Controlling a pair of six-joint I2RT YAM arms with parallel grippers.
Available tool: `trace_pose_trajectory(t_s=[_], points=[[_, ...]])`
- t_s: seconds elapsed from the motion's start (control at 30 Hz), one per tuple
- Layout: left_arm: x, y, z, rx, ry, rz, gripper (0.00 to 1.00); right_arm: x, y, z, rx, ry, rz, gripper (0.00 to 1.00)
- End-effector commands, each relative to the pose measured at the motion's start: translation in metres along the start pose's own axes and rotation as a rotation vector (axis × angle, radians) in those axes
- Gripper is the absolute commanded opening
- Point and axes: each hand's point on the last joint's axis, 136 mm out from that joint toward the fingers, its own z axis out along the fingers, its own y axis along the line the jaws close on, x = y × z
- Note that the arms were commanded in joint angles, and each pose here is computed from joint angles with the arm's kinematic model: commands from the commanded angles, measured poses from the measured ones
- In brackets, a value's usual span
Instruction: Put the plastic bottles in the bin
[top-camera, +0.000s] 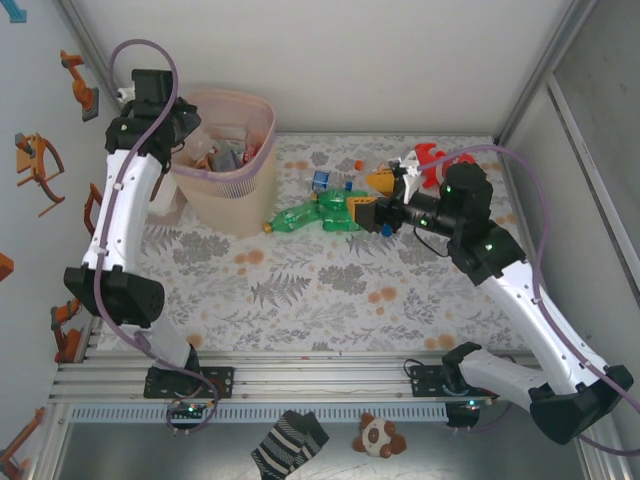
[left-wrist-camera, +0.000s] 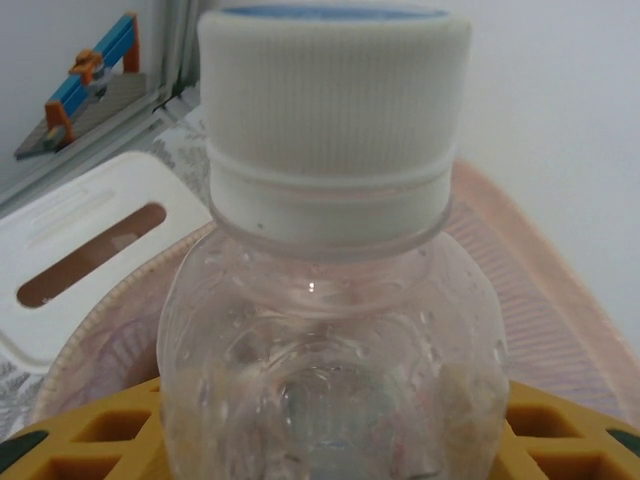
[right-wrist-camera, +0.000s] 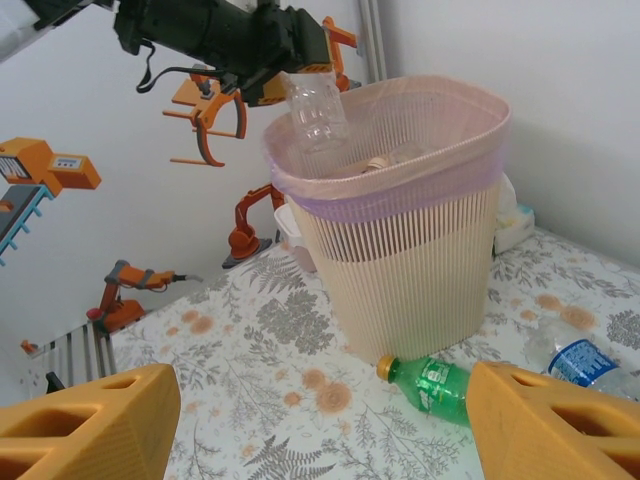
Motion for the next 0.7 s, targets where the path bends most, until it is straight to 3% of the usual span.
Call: trace_pose_trajectory(t_s=[0.0, 0.4, 0.67], points=[[0.009, 0.012, 0.001, -0.105, 0.049, -0.023, 0.32, -0.006, 0.003, -0.001, 0.001, -0.020, -0.002, 0.74], [0.040, 0.014, 0.024, -0.234, 0.148, -0.062, 0.43, -0.001, -0.001, 0.002, 0.005, -0.020, 0.014, 0.74], [0.024, 0.016, 0.004, -0.228, 0.094, -0.087, 0.65, -0.003, 0.000, 0.002, 0.003, -0.024, 0.008, 0.73]])
